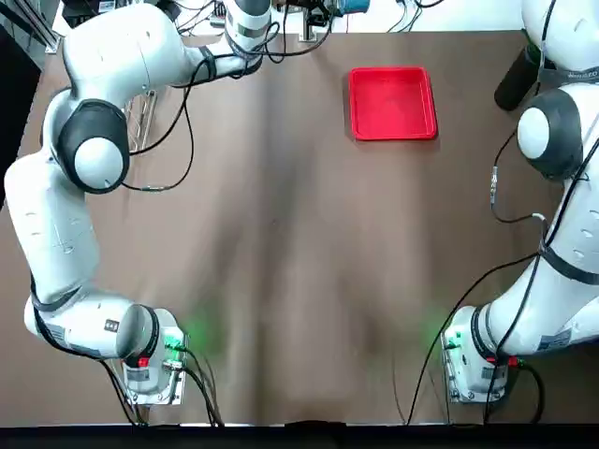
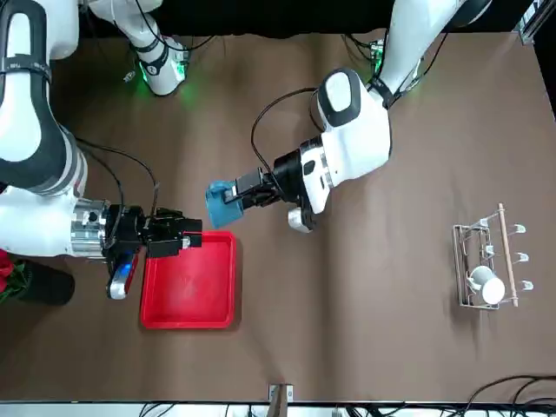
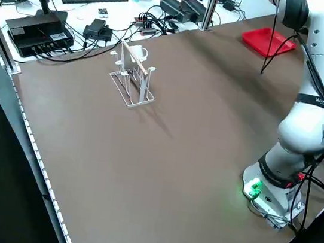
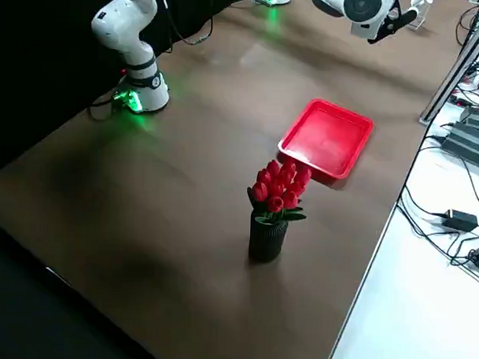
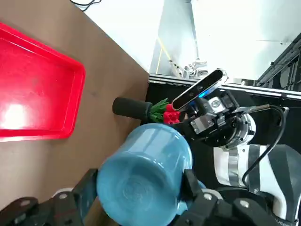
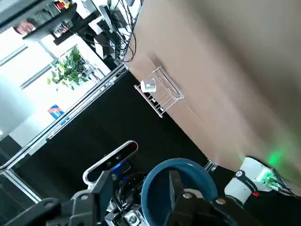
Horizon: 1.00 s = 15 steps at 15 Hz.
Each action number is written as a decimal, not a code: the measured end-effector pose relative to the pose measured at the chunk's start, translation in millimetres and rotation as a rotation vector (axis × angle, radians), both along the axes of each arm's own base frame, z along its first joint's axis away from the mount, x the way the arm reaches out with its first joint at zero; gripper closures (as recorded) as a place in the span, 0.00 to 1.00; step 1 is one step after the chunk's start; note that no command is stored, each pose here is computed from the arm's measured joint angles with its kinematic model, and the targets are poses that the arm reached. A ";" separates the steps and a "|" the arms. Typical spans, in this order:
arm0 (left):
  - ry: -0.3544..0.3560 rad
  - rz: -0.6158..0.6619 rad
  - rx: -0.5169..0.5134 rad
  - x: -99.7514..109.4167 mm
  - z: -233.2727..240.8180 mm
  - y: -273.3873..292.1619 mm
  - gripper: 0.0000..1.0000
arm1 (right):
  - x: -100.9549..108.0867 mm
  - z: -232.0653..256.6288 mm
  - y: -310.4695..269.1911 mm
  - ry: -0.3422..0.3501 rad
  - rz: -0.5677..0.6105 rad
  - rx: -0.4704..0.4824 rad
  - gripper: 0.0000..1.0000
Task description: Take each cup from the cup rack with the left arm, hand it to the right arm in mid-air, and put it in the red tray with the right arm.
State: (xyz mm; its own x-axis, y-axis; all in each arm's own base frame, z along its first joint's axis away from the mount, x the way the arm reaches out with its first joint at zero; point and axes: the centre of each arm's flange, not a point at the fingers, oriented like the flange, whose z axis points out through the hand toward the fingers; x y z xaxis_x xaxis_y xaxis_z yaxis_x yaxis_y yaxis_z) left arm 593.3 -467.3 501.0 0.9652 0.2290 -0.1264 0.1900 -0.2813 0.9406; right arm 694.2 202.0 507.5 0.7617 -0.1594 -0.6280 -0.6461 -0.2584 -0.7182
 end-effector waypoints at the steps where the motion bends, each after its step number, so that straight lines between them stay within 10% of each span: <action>1: 0.000 0.000 0.000 0.1 0.2 0.1 0.22 | -1.6 -0.3 5.7 0.001 0.008 0.001 0.44; 5: -0.011 -0.002 0.000 0.5 1.2 0.3 0.22 | -9.9 -2.7 33.5 0.005 0.048 0.001 0.46; 9: -0.017 -0.007 0.004 0.1 -0.5 -0.6 0.22 | -10.9 -5.1 39.7 0.013 0.054 0.007 0.83; 12: -0.044 -0.017 0.011 0.3 -2.6 -1.5 0.23 | -10.7 -5.5 38.3 0.017 0.054 0.007 0.87; 15: -0.054 -0.001 0.009 2.5 0.5 0.5 0.05 | -9.6 -6.3 36.0 0.014 0.051 0.005 0.88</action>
State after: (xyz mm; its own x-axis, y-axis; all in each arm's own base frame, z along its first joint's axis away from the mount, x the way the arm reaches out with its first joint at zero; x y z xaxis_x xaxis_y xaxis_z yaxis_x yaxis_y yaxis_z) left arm 595.8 -466.8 501.5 0.9707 0.2292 -0.0724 0.1390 -0.2895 0.9470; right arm 684.7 238.1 501.2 0.7602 -0.1171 -0.6391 -0.6419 -0.2876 -0.7108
